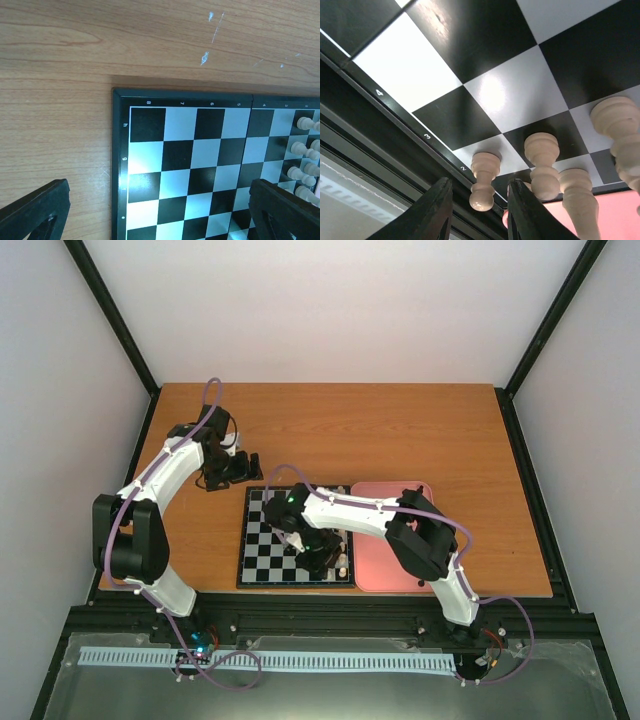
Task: Set up the chess pieces on the board
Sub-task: Place the chess piece on the chessboard.
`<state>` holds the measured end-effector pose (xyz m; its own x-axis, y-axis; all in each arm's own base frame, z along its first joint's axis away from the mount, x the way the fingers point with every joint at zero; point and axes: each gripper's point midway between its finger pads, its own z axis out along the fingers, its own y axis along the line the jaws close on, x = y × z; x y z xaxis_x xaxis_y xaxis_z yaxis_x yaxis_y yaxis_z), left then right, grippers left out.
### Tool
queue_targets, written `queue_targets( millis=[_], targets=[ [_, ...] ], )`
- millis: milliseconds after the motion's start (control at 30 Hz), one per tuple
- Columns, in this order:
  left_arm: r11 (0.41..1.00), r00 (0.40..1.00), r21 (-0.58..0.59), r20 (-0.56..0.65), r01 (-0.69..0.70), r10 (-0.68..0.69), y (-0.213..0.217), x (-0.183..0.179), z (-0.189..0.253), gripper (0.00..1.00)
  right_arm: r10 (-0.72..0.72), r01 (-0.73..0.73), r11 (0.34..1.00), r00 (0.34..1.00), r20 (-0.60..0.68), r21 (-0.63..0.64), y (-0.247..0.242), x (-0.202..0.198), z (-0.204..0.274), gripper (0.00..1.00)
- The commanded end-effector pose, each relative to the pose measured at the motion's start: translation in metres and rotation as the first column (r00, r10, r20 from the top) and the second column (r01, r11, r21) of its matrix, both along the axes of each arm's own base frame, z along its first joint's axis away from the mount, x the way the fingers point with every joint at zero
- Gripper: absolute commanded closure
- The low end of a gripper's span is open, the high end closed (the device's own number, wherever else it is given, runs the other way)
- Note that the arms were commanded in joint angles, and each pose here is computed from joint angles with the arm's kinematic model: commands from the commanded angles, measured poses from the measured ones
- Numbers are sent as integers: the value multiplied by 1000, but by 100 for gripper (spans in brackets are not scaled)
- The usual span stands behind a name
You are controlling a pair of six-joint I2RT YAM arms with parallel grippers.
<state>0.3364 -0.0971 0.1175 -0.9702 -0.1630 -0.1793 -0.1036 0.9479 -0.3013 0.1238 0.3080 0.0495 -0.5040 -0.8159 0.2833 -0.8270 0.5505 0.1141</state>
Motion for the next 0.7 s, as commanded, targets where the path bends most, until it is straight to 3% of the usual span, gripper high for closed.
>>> queue_targets(
  millis=[0,400,600,667],
  targets=[
    [1000,1000,-8,30,3,-3,-4,9,11,0,11,-13,998,999,39,56,10,6,23,67],
    [1000,1000,-11,26,2,-2,-5,8,9,0,-13,-8,985,993,120,170,5,4,82,63],
    [1000,1000,-8,28,1,-1,-4,9,10,0,-200,158,966,958,204,205,-14,36,95,59],
    [1000,1000,-9,30,2,-2,-4,9,11,0,-284,240,947,936,209,211,-25,49,92,51]
  ],
)
